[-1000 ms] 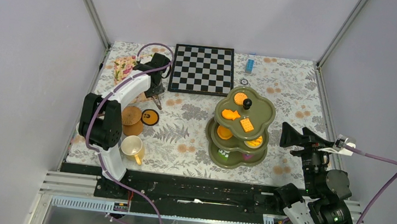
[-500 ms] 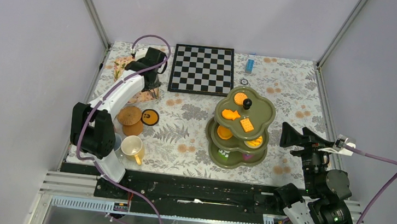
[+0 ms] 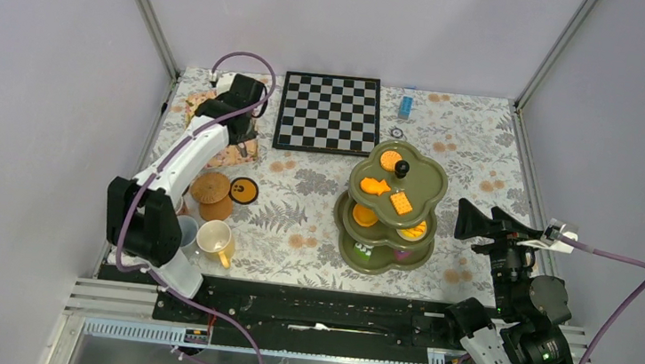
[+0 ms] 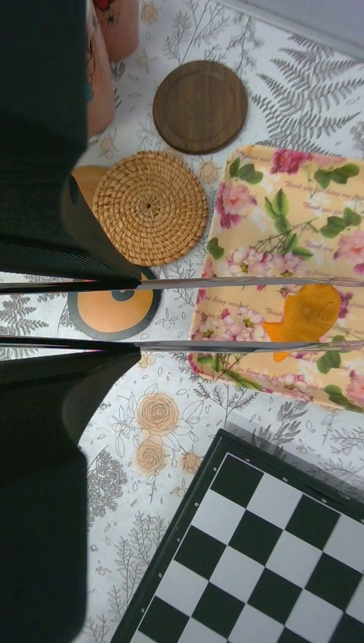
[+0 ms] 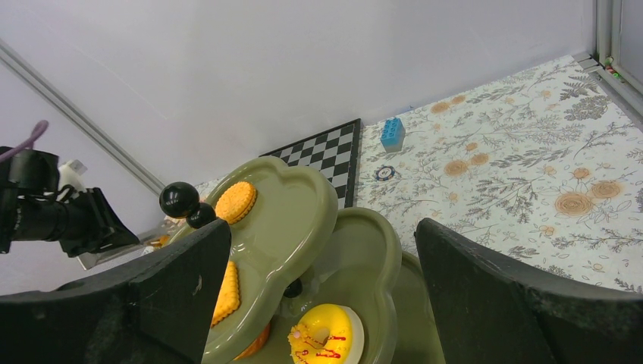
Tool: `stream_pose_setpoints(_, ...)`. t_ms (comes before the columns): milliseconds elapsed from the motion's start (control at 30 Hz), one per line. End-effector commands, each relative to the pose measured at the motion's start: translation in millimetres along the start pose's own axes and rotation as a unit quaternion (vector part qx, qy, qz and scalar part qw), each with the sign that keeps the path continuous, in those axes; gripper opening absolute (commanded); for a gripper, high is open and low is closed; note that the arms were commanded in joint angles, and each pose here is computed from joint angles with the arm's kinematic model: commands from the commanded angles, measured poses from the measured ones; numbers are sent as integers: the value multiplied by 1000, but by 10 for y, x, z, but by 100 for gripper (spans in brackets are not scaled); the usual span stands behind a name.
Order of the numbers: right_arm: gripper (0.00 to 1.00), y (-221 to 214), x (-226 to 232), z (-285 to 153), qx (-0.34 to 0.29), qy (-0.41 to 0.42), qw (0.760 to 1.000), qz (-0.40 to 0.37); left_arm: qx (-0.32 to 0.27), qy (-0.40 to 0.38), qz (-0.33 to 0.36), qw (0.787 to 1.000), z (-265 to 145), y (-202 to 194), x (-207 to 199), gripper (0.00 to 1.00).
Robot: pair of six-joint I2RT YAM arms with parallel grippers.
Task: Serve the afternoon tea
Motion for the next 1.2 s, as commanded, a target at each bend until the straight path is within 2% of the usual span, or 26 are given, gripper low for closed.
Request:
stream_pose_setpoints(0,98,53,4,4,-13,-3,1000,0,-76,-18,-10,997,-398,354,108,18)
stream_pose_setpoints(167,98,69,5,5,-14,-4,1000,-3,-107,-48,0,993,-693,505,189,17)
stream_pose_setpoints(333,98,97,4,-1,-18,-6,1000,-5,-143,-116,20,983,-1116,673,247,16)
stream_pose_setpoints(500,98,89,14,14,-17,-4,1000,-3,-182,-242,49,952,-1662,764,197,16)
stream_pose_setpoints(633,98,87,33,28,-17,1,1000,1,-203,-348,80,912,-2149,743,69,17)
stream_pose_setpoints(767,98,89,38,28,-17,2,1000,4,-219,-452,122,856,-2642,593,-117,18)
stream_pose_setpoints(800,98,98,40,25,-19,2,1000,5,-216,-488,134,835,-2775,527,-174,18)
stream_pose_setpoints(1000,98,131,36,-3,-24,3,1000,6,-203,-604,166,753,-3244,279,-338,20)
stream_pose_setpoints(1167,98,138,24,-9,-26,-3,1000,7,-180,-667,182,700,-3469,34,-560,20)
Point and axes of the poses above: each gripper's point midway between its finger pads, its own z axis out along the fingers, its own x axis along the line the jaws close on, y = z × x, the point moved 7 cm from there along -z, back along the fingers, and after that the axes turned 1 degree about -z, right-handed, at the moved point
